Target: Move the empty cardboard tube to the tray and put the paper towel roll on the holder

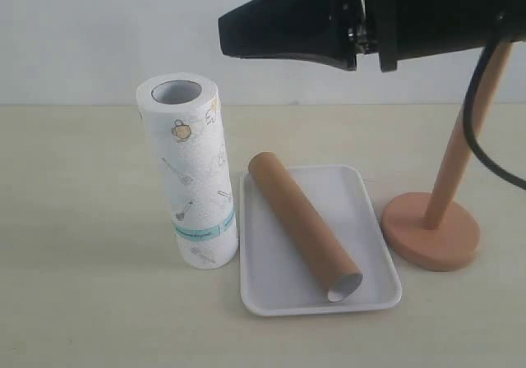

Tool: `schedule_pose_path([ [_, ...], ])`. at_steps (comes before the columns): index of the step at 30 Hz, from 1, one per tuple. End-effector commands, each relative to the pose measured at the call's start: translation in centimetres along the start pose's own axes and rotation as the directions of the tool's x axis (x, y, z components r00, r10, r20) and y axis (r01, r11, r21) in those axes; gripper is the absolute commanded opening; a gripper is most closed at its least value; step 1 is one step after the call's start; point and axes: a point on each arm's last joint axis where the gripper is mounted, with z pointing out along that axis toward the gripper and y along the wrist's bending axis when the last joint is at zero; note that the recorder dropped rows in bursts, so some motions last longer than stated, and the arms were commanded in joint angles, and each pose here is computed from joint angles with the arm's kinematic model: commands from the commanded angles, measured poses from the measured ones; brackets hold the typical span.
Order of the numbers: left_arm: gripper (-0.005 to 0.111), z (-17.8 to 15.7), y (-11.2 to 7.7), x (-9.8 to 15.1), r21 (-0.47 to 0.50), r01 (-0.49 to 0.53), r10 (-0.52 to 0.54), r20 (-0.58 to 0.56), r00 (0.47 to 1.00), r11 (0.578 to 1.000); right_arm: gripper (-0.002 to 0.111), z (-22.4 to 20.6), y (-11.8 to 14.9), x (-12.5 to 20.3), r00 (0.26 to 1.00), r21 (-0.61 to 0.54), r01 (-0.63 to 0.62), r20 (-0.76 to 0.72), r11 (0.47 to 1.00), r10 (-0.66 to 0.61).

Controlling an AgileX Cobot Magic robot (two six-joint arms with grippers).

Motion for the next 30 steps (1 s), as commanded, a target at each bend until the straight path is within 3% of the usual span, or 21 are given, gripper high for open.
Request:
schedule_pose_path([
  [1,0.004,0.0,0.0,0.0,-0.004,0.002,-0.002,0.005,1.000,1.000,0.001,-0.2,0.4,-0.2,1.000,-0.007,0.020,0.005,1.000,-0.020],
  [9,0.004,0.0,0.0,0.0,-0.004,0.002,-0.002,0.005,1.000,1.000,0.001,-0.3,0.5,-0.2,1.000,-0.005,0.024,0.009,1.000,-0.024],
  [12,0.004,0.0,0.0,0.0,-0.004,0.002,-0.002,0.005,1.000,1.000,0.001,-0.2,0.4,-0.1,0.986,0.001,0.166,0.008,0.986,-0.166],
  [13,0.004,0.0,0.0,0.0,-0.004,0.002,-0.002,0.005,1.000,1.000,0.001,-0.3,0.1,0.6,0.979,0.031,0.204,0.005,0.978,-0.205],
  [15,0.004,0.0,0.0,0.0,-0.004,0.002,-0.002,0.005,1.000,1.000,0.001,-0.6,-1.2,2.2,0.986,0.154,0.163,0.011,0.975,-0.167],
  [19,0.004,0.0,0.0,0.0,-0.004,0.002,-0.002,0.005,1.000,1.000,0.001,-2.2,-4.2,7.6,0.998,0.459,0.052,0.018,0.887,-0.068],
  [22,0.004,0.0,0.0,0.0,-0.004,0.002,-0.002,0.005,1.000,1.000,0.001,-4.4,-4.5,11.7,0.999,0.603,0.013,0.033,0.798,-0.041],
  [26,0.004,0.0,0.0,0.0,-0.004,0.002,-0.002,0.005,1.000,1.000,0.001,-7.7,-2.9,15.1,0.987,0.703,-0.005,0.116,0.711,-0.109],
  [30,0.004,0.0,0.0,0.0,-0.004,0.002,-0.002,0.005,1.000,1.000,0.001,-10.1,-1.1,16.9,0.952,0.735,-0.028,0.226,0.678,-0.205],
])
